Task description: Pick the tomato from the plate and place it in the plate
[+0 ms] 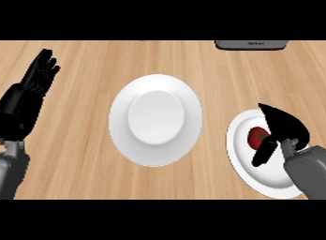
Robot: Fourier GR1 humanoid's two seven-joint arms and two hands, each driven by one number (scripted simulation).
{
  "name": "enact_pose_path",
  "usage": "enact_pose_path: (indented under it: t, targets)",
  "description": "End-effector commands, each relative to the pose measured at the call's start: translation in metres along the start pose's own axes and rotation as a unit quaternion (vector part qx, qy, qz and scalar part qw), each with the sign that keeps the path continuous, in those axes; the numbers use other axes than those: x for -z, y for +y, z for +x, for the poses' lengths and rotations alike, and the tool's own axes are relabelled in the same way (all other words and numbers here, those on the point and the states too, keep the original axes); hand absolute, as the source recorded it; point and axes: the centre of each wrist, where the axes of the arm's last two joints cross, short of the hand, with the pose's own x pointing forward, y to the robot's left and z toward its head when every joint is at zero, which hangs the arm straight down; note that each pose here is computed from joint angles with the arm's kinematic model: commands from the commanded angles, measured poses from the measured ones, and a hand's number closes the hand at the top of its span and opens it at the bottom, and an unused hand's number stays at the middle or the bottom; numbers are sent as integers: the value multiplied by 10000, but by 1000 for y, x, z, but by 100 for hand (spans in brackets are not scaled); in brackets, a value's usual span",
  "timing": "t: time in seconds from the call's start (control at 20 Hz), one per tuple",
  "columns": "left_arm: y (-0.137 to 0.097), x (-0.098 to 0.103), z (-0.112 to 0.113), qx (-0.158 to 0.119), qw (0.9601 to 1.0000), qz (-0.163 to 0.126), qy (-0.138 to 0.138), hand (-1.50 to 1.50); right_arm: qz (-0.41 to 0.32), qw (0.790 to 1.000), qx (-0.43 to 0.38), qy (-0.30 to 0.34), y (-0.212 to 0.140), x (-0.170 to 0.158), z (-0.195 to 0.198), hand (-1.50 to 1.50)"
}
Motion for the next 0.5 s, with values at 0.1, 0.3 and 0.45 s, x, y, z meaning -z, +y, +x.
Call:
enact_pose_path:
  t: [0.1,0.3,0.45]
  targets:
    - [13,1,19,-48,10000,-1,9,0,367,9993,3,13,25,12,16,-150]
    - [16,9,10,-38,10000,-50,53,0,376,9990,-143,174,26,28,-11,-150]
    - [-7,9,21,-20,10000,-6,-47,0,373,9988,-155,266,47,21,-18,-150]
